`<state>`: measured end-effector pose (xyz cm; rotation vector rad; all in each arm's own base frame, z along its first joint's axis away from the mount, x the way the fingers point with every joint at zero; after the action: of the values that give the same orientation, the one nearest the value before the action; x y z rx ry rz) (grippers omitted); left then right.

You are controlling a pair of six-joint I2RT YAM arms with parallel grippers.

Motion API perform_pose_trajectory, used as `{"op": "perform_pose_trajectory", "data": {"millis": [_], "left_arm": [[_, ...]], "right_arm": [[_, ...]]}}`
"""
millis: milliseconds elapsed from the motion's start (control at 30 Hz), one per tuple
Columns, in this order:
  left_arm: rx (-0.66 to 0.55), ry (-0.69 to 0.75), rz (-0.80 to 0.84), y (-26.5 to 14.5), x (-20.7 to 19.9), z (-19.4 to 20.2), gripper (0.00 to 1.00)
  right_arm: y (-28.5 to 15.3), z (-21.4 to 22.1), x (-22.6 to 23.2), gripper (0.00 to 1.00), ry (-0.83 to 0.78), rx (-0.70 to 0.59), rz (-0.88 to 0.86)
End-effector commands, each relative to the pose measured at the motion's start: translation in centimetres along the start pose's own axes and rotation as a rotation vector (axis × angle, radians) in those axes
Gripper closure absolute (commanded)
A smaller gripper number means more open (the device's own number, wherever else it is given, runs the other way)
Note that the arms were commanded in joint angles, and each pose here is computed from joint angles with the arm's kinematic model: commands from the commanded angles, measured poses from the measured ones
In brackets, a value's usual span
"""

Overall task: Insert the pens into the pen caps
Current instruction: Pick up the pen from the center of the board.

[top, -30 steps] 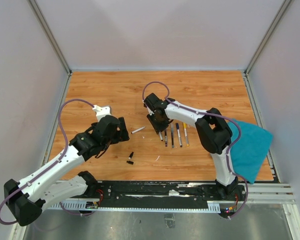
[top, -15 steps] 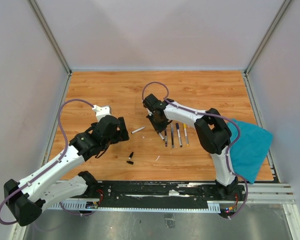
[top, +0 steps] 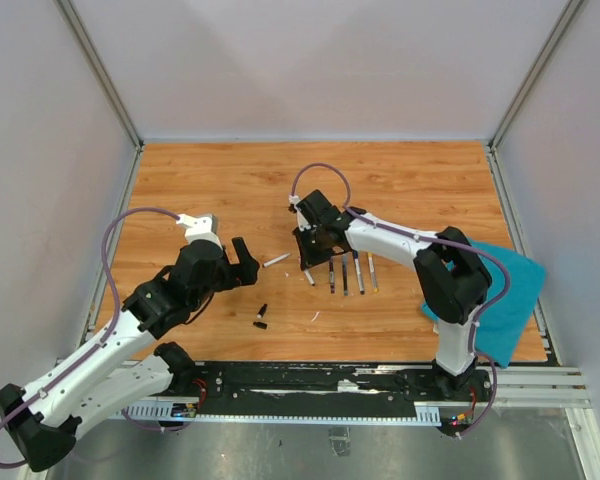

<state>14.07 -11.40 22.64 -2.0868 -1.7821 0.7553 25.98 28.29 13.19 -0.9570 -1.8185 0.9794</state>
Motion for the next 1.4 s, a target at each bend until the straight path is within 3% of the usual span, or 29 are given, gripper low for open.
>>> {"op": "perform_pose_trajectory", "data": {"millis": [0,400,733,1367], "left_arm": [[-0.070,0.006,0.116,-0.4,-0.6,-0.7,0.00],[-0.066,0.021,0.360,0.3,-2.6,0.1,0.05],[-0.051,-0.029,0.510,1.1,-4.1,1.7,0.20],[-0.059,-0.034,0.581,2.2,-5.7,1.3,0.44]], "right_arm": [[-2.4,-0.5,2.9,0.99,0.052,-0.117,-0.243],[-5.3,1.7,3.9,0.99,0.254,-0.328,-0.604],[-8.9,2.6,3.8,0.99,0.390,-0.518,-0.746],[-9.9,4.0,4.4,0.99,0.360,-0.533,-0.876]]}}
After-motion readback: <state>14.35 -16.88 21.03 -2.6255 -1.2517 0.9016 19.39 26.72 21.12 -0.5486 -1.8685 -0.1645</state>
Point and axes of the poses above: each gripper's point midway between its finger pads, its own y axis out along the fingers, its own x axis along the line the jaws close on, z = x × y, the point moved 10 cm from there along -y, back along the fingers, and after that the axes turned 10 degrees about y, right-handed, at the moved point
